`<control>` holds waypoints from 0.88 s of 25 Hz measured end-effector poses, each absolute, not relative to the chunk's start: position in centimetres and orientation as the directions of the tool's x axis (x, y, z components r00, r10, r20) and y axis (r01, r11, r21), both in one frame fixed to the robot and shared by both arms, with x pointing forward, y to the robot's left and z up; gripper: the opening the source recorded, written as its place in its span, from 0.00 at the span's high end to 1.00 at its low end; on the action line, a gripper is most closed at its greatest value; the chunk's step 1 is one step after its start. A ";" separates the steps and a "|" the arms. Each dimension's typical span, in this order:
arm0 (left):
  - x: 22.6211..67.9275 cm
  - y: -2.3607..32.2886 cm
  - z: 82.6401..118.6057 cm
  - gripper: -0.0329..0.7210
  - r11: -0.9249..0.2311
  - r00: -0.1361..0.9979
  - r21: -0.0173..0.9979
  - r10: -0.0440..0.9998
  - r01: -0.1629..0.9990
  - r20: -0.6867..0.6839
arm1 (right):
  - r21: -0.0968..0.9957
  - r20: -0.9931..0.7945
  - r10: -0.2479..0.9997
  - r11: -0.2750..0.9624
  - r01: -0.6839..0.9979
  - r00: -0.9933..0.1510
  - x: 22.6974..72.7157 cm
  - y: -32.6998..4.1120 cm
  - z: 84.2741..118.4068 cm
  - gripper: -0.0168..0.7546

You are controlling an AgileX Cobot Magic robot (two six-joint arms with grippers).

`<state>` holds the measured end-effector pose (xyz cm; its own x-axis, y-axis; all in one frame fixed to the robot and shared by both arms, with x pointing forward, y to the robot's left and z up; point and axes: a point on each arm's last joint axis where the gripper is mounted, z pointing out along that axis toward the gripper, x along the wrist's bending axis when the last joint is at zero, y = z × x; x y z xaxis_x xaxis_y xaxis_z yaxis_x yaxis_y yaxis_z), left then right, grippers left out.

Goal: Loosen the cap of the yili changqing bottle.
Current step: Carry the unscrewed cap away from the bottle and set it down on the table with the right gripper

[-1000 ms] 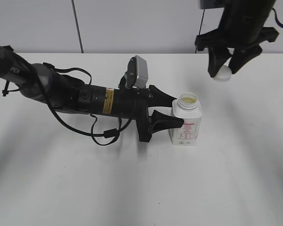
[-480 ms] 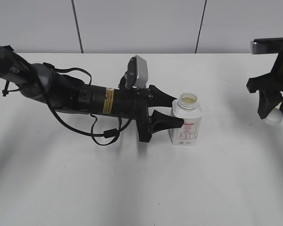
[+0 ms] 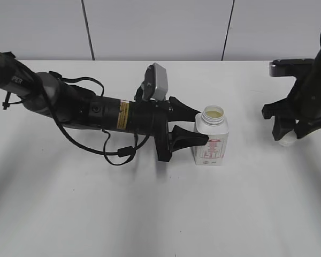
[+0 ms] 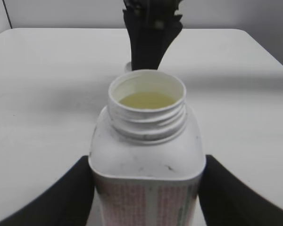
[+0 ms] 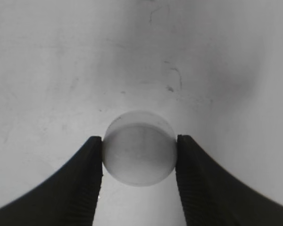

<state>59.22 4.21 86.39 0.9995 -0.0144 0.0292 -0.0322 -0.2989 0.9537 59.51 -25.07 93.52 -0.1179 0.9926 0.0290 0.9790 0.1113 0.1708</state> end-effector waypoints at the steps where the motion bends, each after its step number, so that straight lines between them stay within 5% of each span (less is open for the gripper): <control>1: 59.2 4.2 86.4 0.41 -0.299 0.999 0.954 -0.014 -0.032 0.029 | 0.157 0.028 0.993 0.113 0.981 -0.119 59.6 -25.1 92.8 0.48; 14: 59.2 4.2 86.4 0.41 -0.299 0.999 0.954 -0.014 -0.032 0.029 | 0.157 0.027 0.992 0.114 0.981 -0.119 60.3 -25.0 90.6 0.48; 22: 59.2 4.2 86.4 0.41 -0.299 0.999 0.954 -0.014 -0.032 0.029 | 0.164 0.025 0.991 0.124 0.979 -0.130 60.3 -25.0 90.6 0.24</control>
<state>59.22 4.21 86.39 0.9995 -0.0141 0.0293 -0.0322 -0.2992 0.9536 60.31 -24.98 90.57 -0.1303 0.9912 0.0251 0.9786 0.1245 0.1638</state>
